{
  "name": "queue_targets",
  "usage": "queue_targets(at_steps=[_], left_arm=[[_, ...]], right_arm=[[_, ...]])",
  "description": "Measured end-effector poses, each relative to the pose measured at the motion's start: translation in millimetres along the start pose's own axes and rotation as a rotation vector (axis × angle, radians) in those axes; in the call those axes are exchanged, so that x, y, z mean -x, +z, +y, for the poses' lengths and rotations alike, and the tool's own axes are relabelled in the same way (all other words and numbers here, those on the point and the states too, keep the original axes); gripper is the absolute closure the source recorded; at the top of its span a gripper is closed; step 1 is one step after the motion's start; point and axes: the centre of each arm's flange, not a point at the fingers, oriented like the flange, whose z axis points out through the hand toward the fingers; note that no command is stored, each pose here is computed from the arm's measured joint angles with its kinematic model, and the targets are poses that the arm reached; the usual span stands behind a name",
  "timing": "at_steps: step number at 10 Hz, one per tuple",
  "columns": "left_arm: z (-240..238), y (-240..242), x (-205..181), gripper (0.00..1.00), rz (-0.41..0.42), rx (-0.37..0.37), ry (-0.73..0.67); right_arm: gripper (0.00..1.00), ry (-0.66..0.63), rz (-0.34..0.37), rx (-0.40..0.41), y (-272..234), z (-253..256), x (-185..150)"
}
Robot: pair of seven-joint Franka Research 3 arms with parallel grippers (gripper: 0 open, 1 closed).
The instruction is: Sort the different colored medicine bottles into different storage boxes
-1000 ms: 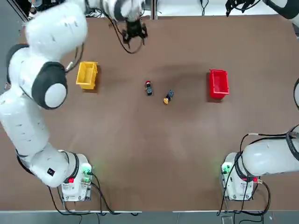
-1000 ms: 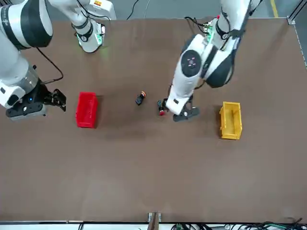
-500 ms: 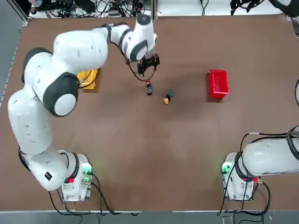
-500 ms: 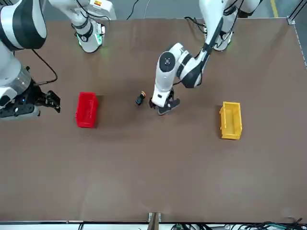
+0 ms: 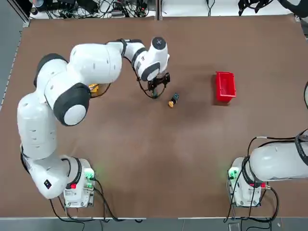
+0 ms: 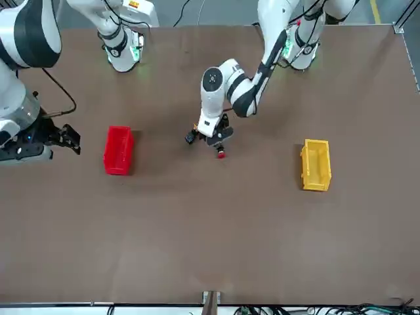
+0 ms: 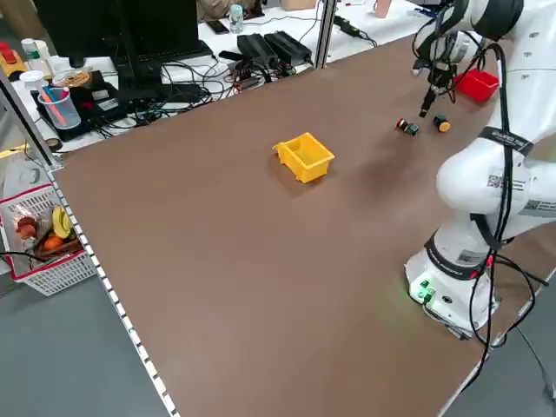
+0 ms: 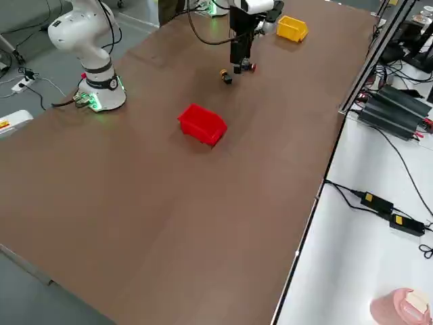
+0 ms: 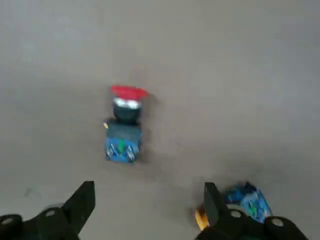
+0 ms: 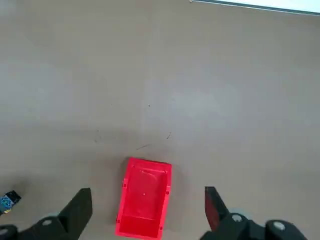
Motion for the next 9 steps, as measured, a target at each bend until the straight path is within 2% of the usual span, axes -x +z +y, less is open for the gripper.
queue_targets(at_steps=[3, 5, 9], left_arm=[[38, -8, 21, 0.04, 0.082, 0.039, 0.105], [55, 17, 35, 0.05, 0.126, 0.021, 0.2], [78, 34, 35, 0.07, 0.138, 0.039, 0.318]], right_arm=[[0.0, 0.0, -0.007, 0.0, 2, 0, 1], [0.0, 0.001, -0.01, -0.001, 3, 0, 1], [0.0, 0.001, -0.021, -0.001, 8, 0, 3]])
